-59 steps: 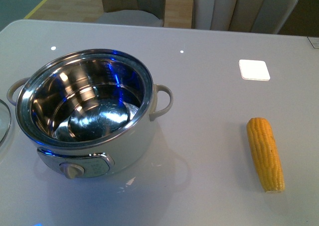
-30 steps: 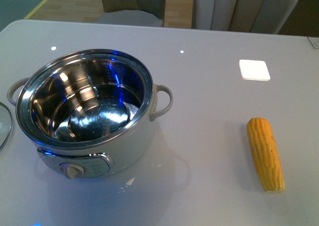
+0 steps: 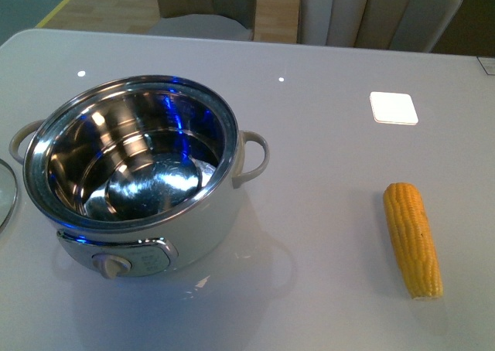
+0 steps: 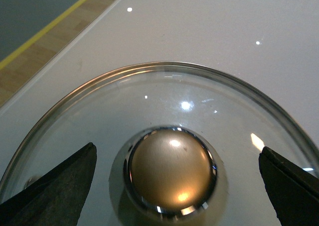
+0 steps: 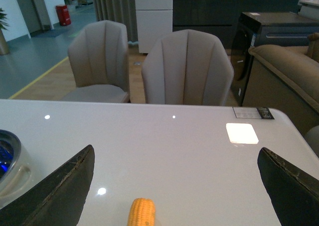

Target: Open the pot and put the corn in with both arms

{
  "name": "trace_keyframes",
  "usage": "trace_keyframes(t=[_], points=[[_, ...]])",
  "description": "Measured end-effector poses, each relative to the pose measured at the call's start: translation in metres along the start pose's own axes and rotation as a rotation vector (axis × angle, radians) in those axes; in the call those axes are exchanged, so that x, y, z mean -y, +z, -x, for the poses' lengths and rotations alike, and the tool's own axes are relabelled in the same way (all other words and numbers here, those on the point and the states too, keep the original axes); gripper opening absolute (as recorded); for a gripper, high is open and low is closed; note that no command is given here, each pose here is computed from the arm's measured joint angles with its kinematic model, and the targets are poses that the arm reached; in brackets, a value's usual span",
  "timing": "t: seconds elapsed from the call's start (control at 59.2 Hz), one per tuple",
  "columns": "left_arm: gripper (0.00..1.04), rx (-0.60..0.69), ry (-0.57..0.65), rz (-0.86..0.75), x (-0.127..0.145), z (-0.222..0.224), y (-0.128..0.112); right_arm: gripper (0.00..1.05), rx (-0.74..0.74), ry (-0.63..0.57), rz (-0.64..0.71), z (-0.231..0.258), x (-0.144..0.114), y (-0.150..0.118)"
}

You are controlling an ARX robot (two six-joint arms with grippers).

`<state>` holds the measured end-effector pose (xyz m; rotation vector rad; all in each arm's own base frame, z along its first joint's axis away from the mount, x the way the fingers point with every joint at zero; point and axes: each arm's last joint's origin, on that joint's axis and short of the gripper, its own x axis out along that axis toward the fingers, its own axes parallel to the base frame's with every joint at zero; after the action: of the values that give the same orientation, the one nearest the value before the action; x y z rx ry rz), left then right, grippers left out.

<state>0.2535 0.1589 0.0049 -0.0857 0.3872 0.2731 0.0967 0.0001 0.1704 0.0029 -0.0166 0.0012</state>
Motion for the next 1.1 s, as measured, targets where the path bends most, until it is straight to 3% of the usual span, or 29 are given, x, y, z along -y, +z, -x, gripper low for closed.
trace_keyframes(t=[0.101,0.186,0.49,0.744,1.099], points=[[0.97,0.144,0.009,-0.018,0.005,0.025,0.056,0.96,0.002,0.001,0.0,0.0,0.0,0.0],[0.97,0.206,0.016,-0.034,0.01,0.041,0.085,0.96,0.002,0.0,0.0,0.0,0.0,0.0],[0.97,0.229,-0.036,0.014,0.038,0.108,0.113,0.96,0.002,0.0,0.0,0.0,0.0,0.0],[0.97,0.245,-0.094,0.027,0.066,0.166,0.106,0.96,0.002,0.0,0.0,0.0,0.0,0.0],[0.97,0.137,-0.144,0.043,0.084,0.214,0.061,0.96,0.002,0.0,0.0,0.0,0.0,0.0]])
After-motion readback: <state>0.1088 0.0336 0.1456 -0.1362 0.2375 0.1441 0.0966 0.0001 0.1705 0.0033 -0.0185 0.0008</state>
